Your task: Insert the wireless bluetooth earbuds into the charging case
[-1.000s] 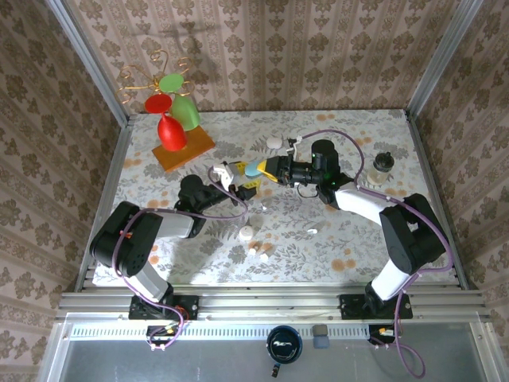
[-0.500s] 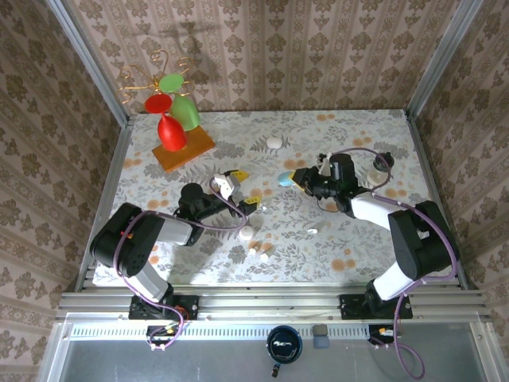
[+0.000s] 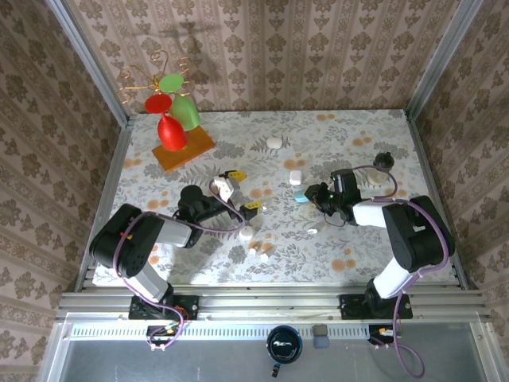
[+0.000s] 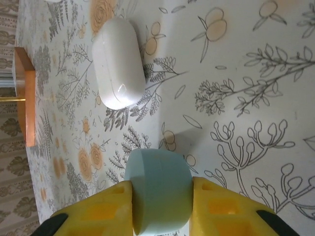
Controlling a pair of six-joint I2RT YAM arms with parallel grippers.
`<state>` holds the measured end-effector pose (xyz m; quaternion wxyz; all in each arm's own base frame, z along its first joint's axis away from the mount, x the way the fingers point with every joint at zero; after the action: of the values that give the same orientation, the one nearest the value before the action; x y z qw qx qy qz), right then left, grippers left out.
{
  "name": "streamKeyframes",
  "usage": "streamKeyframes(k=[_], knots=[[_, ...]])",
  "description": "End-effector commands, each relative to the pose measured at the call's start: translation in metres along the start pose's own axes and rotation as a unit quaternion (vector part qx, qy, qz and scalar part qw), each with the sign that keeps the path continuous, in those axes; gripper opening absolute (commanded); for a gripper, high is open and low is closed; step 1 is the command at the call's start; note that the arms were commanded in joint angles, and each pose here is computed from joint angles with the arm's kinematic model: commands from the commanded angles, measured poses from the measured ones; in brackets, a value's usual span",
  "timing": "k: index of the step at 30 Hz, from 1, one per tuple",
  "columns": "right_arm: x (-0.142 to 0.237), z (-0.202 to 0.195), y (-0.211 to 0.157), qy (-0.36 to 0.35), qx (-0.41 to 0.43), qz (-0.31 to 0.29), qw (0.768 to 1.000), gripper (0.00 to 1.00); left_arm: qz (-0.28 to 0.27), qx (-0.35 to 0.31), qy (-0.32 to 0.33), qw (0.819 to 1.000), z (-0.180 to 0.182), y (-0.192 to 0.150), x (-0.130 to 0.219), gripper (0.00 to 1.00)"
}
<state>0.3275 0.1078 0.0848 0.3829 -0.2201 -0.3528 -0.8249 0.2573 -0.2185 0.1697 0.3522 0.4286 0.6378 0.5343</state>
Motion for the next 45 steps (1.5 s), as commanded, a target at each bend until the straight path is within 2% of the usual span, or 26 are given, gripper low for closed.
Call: streamKeyframes(k=[1, 8, 12, 19, 23, 26, 32, 37, 45], knots=[[-0.002, -0.015, -0.003, -0.041, 0.020, -0.007, 0.999, 0.33, -0.014, -0.017, -0.001, 1.000, -0.005, 0.007, 0.004, 1.00], [0.015, -0.005, 0.008, -0.065, 0.073, -0.017, 0.995, 0.55, 0.012, -0.001, 0.030, 0.999, 0.002, 0.007, 0.003, 1.00], [0.031, 0.006, 0.021, -0.083, 0.118, -0.033, 0.989, 0.62, 0.034, -0.003, 0.052, 0.998, 0.006, 0.007, 0.004, 1.00], [0.046, 0.028, 0.036, -0.073, 0.162, -0.052, 0.983, 0.65, 0.107, -0.015, 0.105, 0.989, 0.022, 0.001, -0.001, 1.00], [0.046, 0.034, 0.039, -0.069, 0.174, -0.055, 0.981, 0.66, 0.159, -0.012, 0.114, 0.981, 0.036, -0.001, -0.014, 1.00], [0.044, 0.035, 0.039, -0.063, 0.174, -0.053, 0.981, 0.66, 0.176, 0.001, 0.122, 0.977, 0.046, 0.002, -0.025, 1.00], [0.030, 0.037, 0.038, -0.068, 0.188, -0.019, 0.980, 0.67, 0.182, 0.034, 0.142, 0.973, 0.058, 0.002, -0.037, 1.00], [0.011, 0.042, 0.044, -0.068, 0.201, 0.004, 0.977, 0.68, 0.172, 0.039, 0.150, 0.973, 0.056, -0.003, -0.030, 1.00], [-0.042, 0.070, 0.087, -0.062, 0.232, 0.008, 0.971, 0.69, 0.166, 0.045, 0.159, 0.972, 0.047, -0.016, -0.013, 1.00]])
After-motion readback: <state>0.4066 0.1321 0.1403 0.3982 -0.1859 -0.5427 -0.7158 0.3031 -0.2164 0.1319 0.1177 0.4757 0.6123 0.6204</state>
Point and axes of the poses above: each hand's point on the last joint's axis, 136 mm out from that joint toward the fingers, its own x axis back along the fingers, its own z axis along the line the jaws close on, y = z × x, the point moved 7 cm from there along x, back along the fingers, and after that the axes turned 14 degrees about x, right-handed, at the moved point
